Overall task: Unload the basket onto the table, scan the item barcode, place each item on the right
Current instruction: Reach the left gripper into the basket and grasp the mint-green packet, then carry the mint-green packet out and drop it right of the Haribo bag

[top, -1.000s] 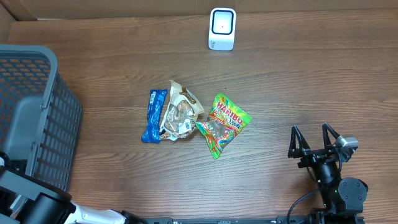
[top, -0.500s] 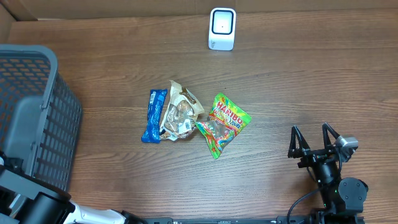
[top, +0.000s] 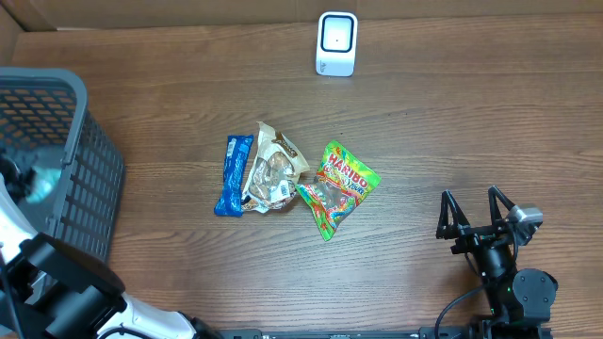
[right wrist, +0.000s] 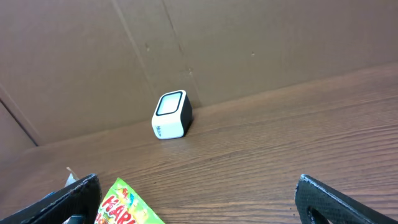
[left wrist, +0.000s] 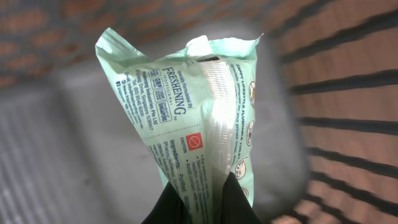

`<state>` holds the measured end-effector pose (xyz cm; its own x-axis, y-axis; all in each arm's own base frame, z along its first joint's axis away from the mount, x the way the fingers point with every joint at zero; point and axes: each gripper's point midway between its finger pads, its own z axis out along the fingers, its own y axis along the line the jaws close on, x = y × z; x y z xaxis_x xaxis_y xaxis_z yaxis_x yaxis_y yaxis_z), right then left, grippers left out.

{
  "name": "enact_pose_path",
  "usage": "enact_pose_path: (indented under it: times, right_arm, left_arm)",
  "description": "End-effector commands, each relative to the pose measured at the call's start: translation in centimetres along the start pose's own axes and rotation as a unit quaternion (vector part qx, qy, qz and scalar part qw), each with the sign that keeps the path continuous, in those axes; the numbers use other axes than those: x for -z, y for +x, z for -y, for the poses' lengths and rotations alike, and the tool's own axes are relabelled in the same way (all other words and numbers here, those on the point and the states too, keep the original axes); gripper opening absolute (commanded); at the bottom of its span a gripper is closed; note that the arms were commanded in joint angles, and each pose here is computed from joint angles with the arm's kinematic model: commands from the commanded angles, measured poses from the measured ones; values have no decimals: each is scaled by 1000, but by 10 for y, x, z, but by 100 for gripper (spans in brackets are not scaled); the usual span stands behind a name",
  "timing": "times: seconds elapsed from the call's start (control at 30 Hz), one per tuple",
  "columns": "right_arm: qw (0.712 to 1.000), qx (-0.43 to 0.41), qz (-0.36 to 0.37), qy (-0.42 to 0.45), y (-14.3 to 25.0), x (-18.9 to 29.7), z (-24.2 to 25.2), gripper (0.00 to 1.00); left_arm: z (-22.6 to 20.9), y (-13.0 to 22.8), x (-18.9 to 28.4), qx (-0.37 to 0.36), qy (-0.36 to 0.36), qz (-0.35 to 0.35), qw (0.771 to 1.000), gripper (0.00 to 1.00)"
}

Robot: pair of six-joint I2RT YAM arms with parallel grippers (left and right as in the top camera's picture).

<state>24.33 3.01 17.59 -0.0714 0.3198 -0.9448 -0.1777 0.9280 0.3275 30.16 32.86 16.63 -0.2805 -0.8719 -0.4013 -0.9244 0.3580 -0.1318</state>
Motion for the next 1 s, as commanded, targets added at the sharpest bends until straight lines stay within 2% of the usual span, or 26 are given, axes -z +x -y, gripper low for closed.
enact_pose_path:
  times: [0.0, 0.13, 0.23, 0.3, 0.33, 0.5, 0.7, 0.87, 0.97]
  right_arm:
    - [1000, 1, 2, -4, 2, 0, -1, 100]
    - [1000, 1, 2, -4, 2, 0, -1, 100]
    - [1000, 1, 2, -4, 2, 0, -1, 100]
    - [1000, 1, 2, -4, 2, 0, -1, 100]
    - [1000, 1, 2, -4, 2, 0, -1, 100]
    - [1000, 1, 1, -4, 2, 0, -1, 100]
    - [1000, 1, 1, -4, 2, 0, -1, 100]
    - [1000, 1, 1, -4, 2, 0, -1, 100]
    - [1000, 1, 1, -4, 2, 0, -1, 100]
  left_arm:
    - [50, -24, 70, -33, 84, 60, 994, 4]
    - [92, -19, 130, -67, 161, 93, 980, 4]
    - [124, 2, 177, -101, 230, 106, 962, 4]
    - [143, 23, 207, -127, 282, 102, 946, 4]
    - [159, 48, 233, -154, 324, 93, 929, 4]
    - [192, 133, 277, -256, 385, 41, 886, 4]
    - [223, 274, 277, -402, 407, -108, 813, 4]
    - [234, 376, 233, -527, 364, -195, 742, 4]
    - [230, 428, 199, -574, 322, -259, 707, 4]
